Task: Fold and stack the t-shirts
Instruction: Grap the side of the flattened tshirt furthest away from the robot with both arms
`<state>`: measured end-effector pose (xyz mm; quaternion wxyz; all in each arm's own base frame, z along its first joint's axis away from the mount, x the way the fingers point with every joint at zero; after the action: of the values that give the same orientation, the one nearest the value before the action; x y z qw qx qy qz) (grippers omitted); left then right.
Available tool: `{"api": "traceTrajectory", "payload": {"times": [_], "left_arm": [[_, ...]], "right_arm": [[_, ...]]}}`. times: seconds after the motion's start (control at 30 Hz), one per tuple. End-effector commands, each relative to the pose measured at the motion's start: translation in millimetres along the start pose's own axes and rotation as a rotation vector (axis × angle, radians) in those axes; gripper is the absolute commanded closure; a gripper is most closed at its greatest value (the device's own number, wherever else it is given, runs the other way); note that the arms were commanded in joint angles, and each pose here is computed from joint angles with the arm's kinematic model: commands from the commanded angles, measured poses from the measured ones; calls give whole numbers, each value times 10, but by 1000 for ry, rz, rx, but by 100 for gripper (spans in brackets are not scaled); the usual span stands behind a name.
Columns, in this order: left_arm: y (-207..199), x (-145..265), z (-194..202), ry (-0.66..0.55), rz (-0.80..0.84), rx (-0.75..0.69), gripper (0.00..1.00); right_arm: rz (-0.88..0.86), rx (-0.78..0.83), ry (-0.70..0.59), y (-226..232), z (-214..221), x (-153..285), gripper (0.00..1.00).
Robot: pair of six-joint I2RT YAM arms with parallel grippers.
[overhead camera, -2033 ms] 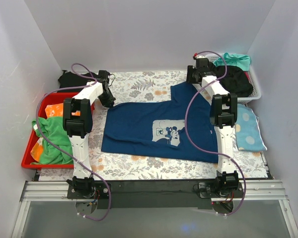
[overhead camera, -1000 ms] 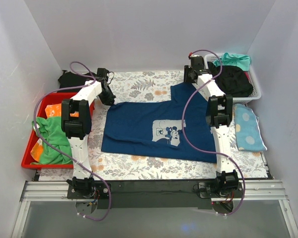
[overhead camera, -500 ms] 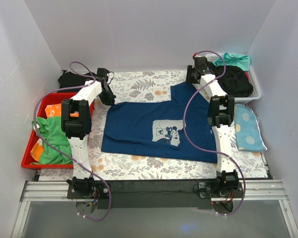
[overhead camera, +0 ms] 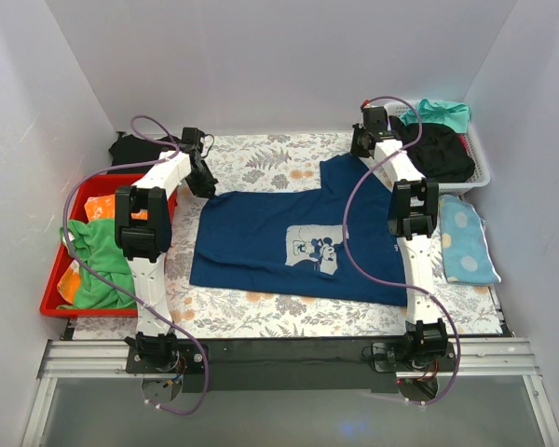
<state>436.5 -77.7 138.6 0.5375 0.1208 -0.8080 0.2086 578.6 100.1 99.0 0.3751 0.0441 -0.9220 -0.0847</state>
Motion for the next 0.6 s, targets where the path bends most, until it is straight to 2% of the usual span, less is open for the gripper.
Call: {"api": "traceTrajectory", "payload": {"times": [0.0, 0.1, 0.2, 0.33, 0.57], "left_arm": [[-106, 302, -132, -71, 64, -4, 100], [-103, 305, -125, -73, 61, -8, 100], [-92, 304, -125, -74, 57, -6, 100], [-94, 312, -132, -79, 58, -11, 100], [-129, 397, -211, -110, 63, -22, 100]], "right_arm": [[-11, 23, 94, 60, 202, -2, 80], [-10, 30, 130, 84, 285, -7, 84], [0, 15, 154, 77, 330, -3, 99], [52, -6, 125, 75, 250, 88, 99], [106, -23, -33, 142, -270, 559, 99]]}}
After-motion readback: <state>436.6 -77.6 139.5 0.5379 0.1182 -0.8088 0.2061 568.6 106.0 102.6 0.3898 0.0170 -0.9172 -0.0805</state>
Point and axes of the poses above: each gripper's point midway between its finger pads, its own x axis back along the fingers, its own y axis along the line the jaws close on, z = x × y, the point moved 10 cm from there along x, back along the fingers
